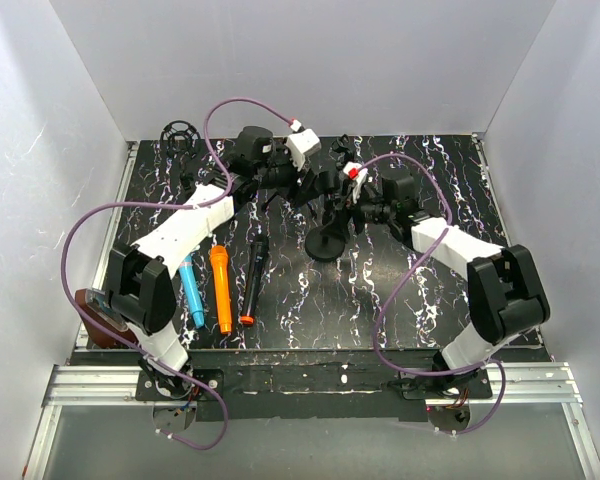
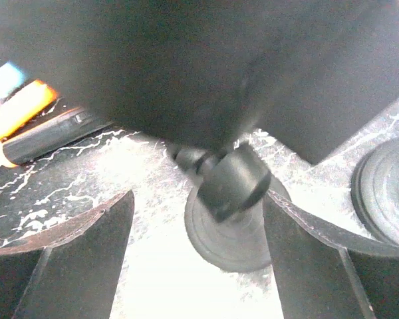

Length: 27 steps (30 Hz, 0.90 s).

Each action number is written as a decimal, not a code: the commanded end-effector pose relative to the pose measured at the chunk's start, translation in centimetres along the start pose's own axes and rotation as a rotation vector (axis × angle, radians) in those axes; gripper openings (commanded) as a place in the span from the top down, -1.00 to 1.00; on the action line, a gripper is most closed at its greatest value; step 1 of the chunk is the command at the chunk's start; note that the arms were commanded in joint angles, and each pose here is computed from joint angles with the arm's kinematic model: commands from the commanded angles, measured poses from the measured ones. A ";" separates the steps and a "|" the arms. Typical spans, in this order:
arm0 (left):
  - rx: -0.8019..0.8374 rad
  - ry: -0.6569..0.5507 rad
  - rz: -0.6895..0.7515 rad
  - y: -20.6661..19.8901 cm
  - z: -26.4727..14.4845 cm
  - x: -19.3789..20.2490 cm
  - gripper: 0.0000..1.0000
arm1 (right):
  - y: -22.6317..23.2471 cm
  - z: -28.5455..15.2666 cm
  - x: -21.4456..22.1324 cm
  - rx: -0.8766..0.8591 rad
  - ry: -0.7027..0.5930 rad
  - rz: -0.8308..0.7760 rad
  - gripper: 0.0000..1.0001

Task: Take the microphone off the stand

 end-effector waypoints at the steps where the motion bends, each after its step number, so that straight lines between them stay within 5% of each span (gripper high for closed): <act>1: -0.105 -0.060 0.065 1.3 -2.9 -3.8 -0.34 | 1.7 -3.2 -3.6 0.011 -0.041 -0.007 -0.70; 8: -0.213 -0.059 0.083 2.6 -5.0 -5.1 -0.53 | 2.2 -7.6 -4.4 0.136 0.013 0.128 -0.75; 14: -0.344 0.012 0.107 4.0 -7.6 -4.1 -0.96 | 1.2 -13.2 -7.0 0.398 0.122 0.299 -0.82; 21: -0.461 0.104 0.021 5.6 -9.9 -0.9 -0.96 | -1.1 -18.9 -12.2 0.760 0.084 0.341 -0.83; 27: -0.378 0.031 -0.041 5.3 -9.2 -2.0 -0.96 | 4.7 -15.7 -11.9 0.294 0.120 0.174 -0.75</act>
Point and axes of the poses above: each gripper's point midway between its finger pads, its own z axis out along the fingers, its own y axis along the line the jaws close on, x = y × z, the point moved 1 cm from there along -z, back along the fingers, and after that the axes turned 11 degrees about z, right-handed, at the moved point
